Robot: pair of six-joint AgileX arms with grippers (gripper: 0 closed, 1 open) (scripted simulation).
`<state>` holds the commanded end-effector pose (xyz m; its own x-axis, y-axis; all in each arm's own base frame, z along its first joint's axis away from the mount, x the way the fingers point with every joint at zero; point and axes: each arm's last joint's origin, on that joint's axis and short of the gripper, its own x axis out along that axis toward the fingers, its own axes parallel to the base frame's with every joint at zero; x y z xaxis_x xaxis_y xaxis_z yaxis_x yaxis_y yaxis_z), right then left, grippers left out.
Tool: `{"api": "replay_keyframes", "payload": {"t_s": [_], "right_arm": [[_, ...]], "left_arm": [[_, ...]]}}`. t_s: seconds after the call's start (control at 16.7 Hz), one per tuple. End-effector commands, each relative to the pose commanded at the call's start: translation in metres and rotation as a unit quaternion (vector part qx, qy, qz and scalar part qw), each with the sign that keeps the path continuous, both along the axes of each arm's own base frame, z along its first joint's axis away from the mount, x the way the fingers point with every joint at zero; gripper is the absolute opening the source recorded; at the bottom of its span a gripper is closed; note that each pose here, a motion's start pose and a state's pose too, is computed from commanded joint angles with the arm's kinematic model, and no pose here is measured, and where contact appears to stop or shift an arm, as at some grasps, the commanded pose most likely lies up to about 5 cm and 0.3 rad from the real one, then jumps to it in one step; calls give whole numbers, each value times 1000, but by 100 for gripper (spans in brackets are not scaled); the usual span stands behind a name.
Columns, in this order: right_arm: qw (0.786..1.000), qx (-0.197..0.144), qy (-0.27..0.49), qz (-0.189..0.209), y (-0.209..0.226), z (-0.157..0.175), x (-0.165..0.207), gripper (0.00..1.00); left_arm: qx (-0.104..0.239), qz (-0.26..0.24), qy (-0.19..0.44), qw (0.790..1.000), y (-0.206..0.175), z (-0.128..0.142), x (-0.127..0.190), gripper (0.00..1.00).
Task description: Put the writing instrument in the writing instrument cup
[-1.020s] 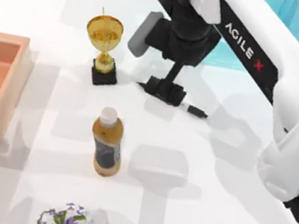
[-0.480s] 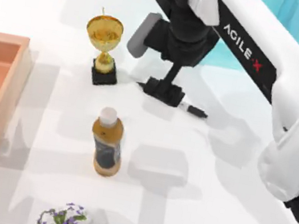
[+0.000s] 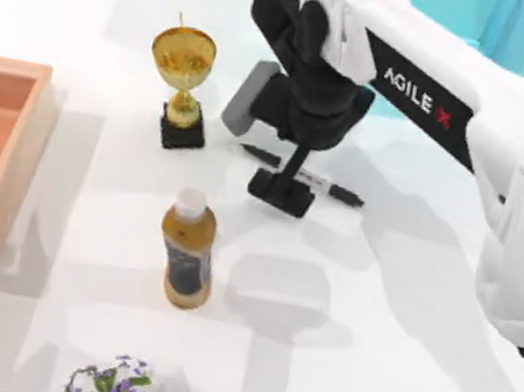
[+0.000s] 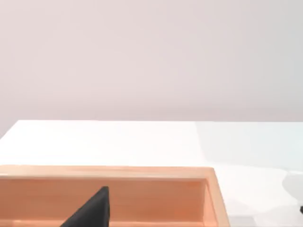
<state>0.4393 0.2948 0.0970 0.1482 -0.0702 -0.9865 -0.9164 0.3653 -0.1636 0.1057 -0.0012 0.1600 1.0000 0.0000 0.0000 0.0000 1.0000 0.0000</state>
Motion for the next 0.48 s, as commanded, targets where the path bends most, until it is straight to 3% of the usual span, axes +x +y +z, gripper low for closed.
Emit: {"api": "replay_keyframes", "payload": {"t_s": [0.42,0.48], "right_arm": [[1000,1,-2,0,-2,-12,0,100],[1000,1,-2,0,-2,-12,0,92]], "left_arm": [[0,0,0,1000,0,0,0,100],[0,0,0,1000,0,0,0,100]]}}
